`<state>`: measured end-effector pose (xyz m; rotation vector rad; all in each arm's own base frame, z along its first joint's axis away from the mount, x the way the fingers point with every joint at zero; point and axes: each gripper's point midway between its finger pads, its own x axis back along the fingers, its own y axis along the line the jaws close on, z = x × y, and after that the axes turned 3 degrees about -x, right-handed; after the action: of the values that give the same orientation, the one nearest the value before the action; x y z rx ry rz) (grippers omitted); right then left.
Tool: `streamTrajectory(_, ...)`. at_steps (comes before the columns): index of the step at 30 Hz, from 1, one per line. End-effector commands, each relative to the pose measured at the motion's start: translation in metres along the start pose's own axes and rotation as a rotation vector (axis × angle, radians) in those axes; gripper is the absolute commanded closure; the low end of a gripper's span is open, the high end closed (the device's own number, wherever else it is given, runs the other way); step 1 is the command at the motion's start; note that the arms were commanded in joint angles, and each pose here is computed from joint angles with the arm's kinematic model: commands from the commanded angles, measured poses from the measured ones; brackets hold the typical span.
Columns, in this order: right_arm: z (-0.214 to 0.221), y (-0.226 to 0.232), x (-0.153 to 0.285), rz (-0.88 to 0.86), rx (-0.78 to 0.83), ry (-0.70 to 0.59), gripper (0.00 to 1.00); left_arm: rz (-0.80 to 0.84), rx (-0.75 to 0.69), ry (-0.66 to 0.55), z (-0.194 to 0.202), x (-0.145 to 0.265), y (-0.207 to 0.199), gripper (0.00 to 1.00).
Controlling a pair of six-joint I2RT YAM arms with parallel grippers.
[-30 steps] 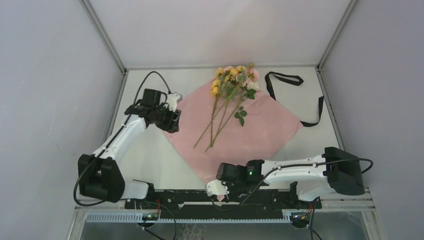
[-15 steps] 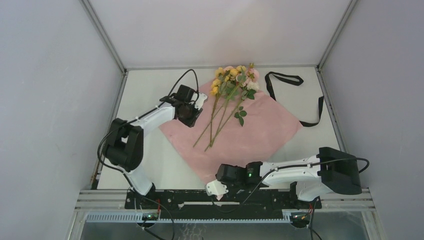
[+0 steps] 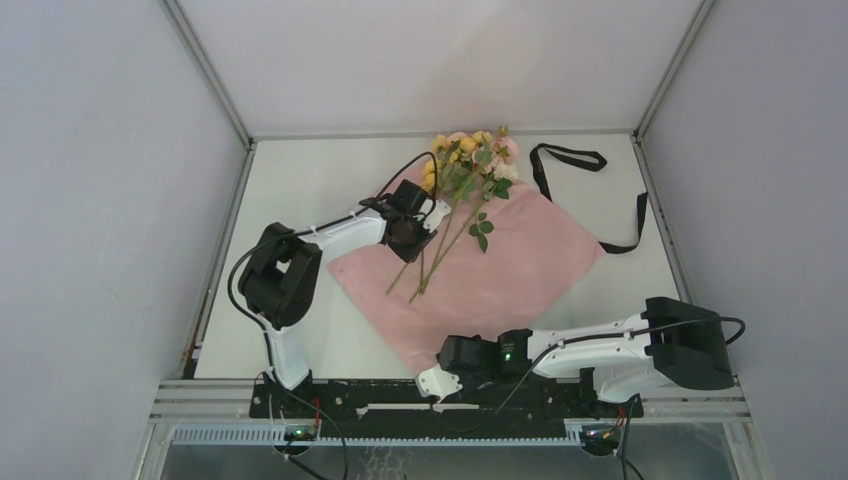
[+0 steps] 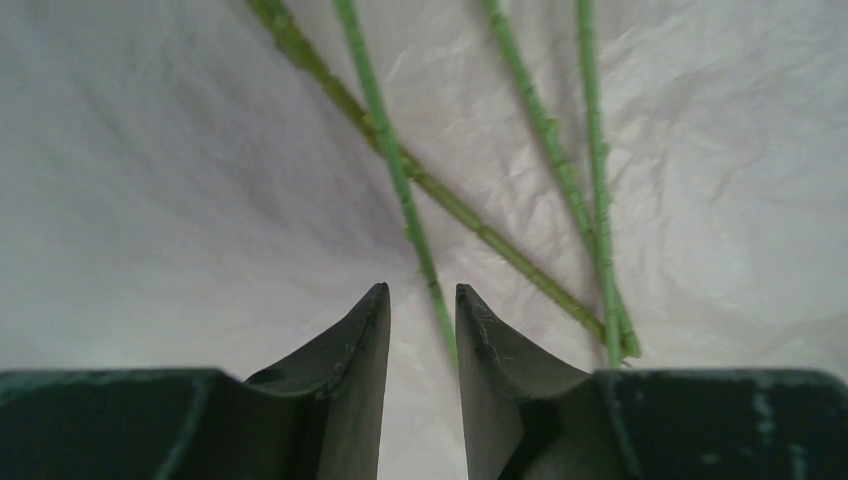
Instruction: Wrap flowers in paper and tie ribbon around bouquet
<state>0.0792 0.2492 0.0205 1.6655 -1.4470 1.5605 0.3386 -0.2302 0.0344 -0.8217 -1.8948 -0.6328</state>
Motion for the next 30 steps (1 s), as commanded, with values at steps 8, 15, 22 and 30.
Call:
streamTrajectory(8,-0.004,-0.009,0.008,0.064,-0.018,-0.024,0.42,0.186,-0.064,-0.155,-0.061,0.003,-0.048,0.65)
streamTrajectory(15,-0.002,-0.009,0.008,0.064,-0.019,-0.017,0.42,0.158,-0.033,-0.181,-0.070,0.029,-0.037,0.66)
streamTrajectory(22,-0.001,-0.008,0.007,0.060,-0.015,-0.012,0.43,-0.140,0.085,-0.165,-0.049,0.037,0.055,0.70)
streamTrajectory(30,-0.001,-0.008,0.007,0.059,-0.012,-0.009,0.44,-0.145,0.054,-0.019,-0.025,-0.002,0.053,0.72)
